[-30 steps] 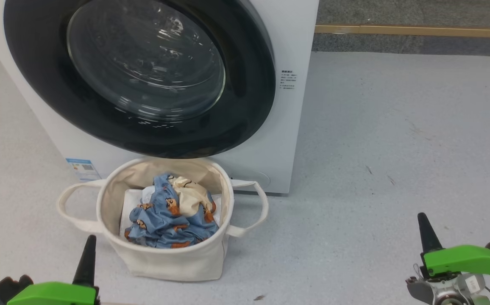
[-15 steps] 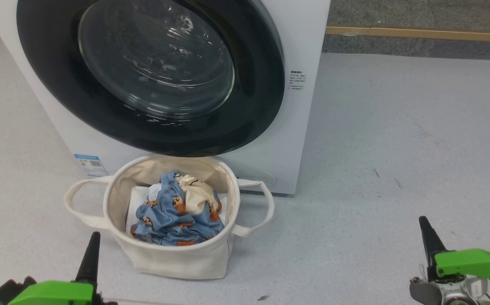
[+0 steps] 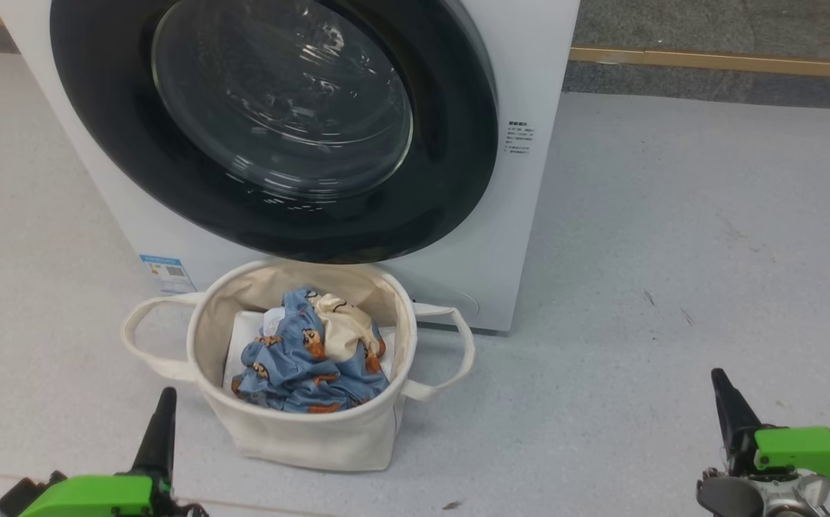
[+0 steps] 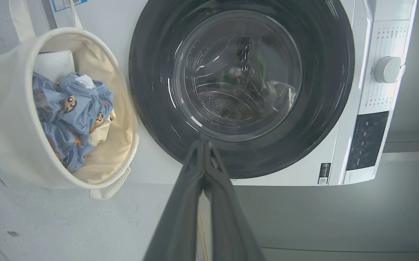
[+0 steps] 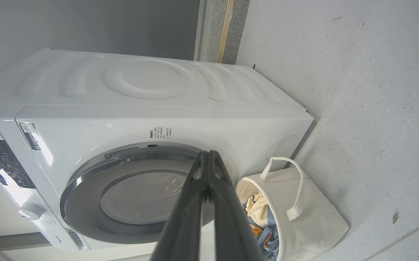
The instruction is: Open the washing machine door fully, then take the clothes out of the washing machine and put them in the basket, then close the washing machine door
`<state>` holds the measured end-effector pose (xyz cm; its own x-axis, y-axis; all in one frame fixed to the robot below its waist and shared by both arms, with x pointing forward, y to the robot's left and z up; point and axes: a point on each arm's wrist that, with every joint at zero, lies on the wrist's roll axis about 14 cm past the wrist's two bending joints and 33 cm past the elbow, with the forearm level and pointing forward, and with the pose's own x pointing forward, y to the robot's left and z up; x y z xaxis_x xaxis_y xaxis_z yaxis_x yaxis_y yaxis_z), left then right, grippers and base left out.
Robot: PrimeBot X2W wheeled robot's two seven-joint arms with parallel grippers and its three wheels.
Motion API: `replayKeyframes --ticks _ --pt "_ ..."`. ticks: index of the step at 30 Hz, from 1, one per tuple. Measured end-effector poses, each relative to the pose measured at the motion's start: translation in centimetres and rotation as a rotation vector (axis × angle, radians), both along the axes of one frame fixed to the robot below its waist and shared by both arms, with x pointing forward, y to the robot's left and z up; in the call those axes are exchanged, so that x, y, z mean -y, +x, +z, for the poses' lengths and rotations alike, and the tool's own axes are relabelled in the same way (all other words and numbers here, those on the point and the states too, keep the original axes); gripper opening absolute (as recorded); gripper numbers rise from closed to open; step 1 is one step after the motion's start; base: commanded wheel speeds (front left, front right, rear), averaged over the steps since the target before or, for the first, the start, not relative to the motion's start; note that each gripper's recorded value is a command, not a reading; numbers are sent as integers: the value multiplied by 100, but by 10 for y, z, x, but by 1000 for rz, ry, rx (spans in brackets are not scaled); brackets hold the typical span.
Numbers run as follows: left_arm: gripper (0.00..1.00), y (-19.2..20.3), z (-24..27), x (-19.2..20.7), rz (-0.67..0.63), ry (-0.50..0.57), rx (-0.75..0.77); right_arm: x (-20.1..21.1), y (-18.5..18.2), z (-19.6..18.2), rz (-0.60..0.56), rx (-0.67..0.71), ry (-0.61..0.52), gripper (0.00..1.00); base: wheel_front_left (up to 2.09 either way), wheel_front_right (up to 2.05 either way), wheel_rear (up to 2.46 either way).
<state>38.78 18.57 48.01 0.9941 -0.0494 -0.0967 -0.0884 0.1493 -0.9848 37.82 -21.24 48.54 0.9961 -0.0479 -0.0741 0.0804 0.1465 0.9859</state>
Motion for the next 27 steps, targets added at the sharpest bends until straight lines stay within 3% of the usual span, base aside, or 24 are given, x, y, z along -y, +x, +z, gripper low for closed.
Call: replayKeyframes --ticks 14,27 --pt "0 -7 2 -4 40 -146 13 -6 5 3 14 21 148 0 0 0 0" --pt "0 -7 3 -4 40 -148 15 -6 5 4 15 24 151 0 0 0 0"
